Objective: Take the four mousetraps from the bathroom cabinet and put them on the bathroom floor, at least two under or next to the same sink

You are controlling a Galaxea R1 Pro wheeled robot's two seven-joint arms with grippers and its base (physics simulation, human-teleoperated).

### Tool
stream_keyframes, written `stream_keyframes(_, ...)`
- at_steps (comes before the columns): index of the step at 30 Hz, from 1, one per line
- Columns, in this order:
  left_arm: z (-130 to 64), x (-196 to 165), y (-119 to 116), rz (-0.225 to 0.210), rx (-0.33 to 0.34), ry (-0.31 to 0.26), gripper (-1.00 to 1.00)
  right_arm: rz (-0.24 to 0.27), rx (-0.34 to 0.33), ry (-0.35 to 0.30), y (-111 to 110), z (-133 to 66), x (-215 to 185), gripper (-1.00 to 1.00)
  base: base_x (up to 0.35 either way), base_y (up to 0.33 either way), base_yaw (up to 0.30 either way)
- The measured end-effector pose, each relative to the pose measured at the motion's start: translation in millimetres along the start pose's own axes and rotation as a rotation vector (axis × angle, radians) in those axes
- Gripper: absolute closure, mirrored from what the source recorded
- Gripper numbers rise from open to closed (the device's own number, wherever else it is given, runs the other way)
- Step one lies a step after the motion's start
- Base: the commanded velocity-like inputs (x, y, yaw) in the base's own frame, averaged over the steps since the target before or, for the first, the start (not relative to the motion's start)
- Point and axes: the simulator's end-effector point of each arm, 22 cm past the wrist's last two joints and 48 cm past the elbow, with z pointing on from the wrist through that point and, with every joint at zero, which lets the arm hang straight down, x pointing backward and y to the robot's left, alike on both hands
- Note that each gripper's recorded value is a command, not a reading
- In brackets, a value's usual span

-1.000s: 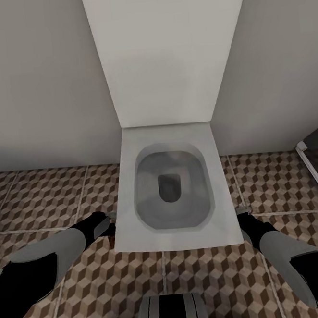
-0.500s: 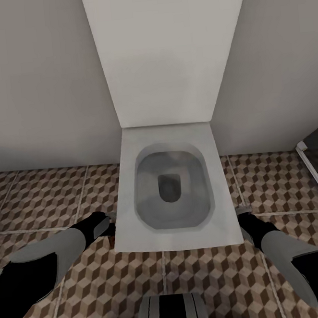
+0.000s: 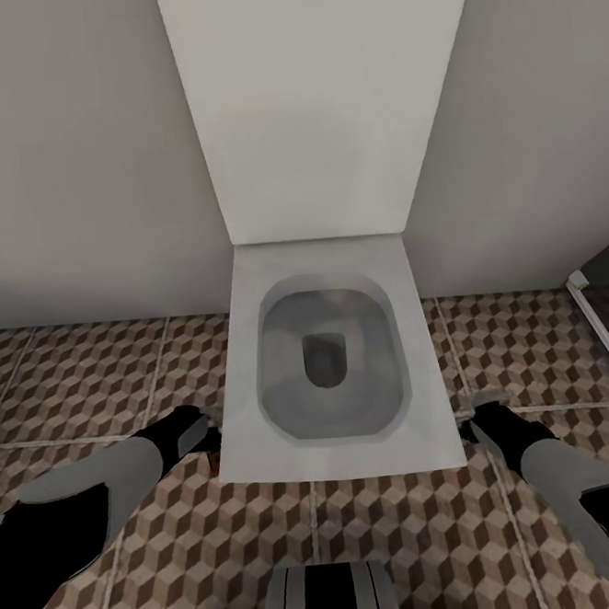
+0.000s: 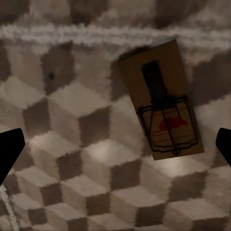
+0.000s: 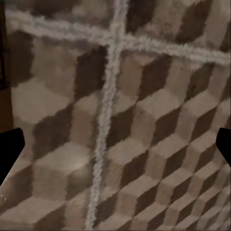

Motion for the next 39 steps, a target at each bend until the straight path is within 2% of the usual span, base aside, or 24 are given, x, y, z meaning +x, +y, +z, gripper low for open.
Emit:
stream_keyframes(6, 0.2, 0, 1, -0.010, 0.002, 0.002, -1.00, 0.018, 0.056, -0.011, -39, 2.8, -3, -1.00, 0.000, 0.000, 0.000)
stream_keyframes(23, 1.0, 1, 5, -0.048, 0.011, 0.008, -1.00, 0.050, 0.126, -0.035, -101, 2.8, -11, -1.00, 0.000, 0.000, 0.000)
stream_keyframes(30, 2.7, 1, 14, -0.089, 0.018, 0.016, -1.00, 0.068, 0.135, -0.067, -115, -1.4, -24, -1.00, 0.000, 0.000, 0.000)
stream_keyframes(39, 2.2, 1, 11, -0.144, 0.048, 0.026, -1.00, 0.093, 0.120, -0.093, -122, -4.7, -34, -1.00, 0.000, 0.000, 0.000)
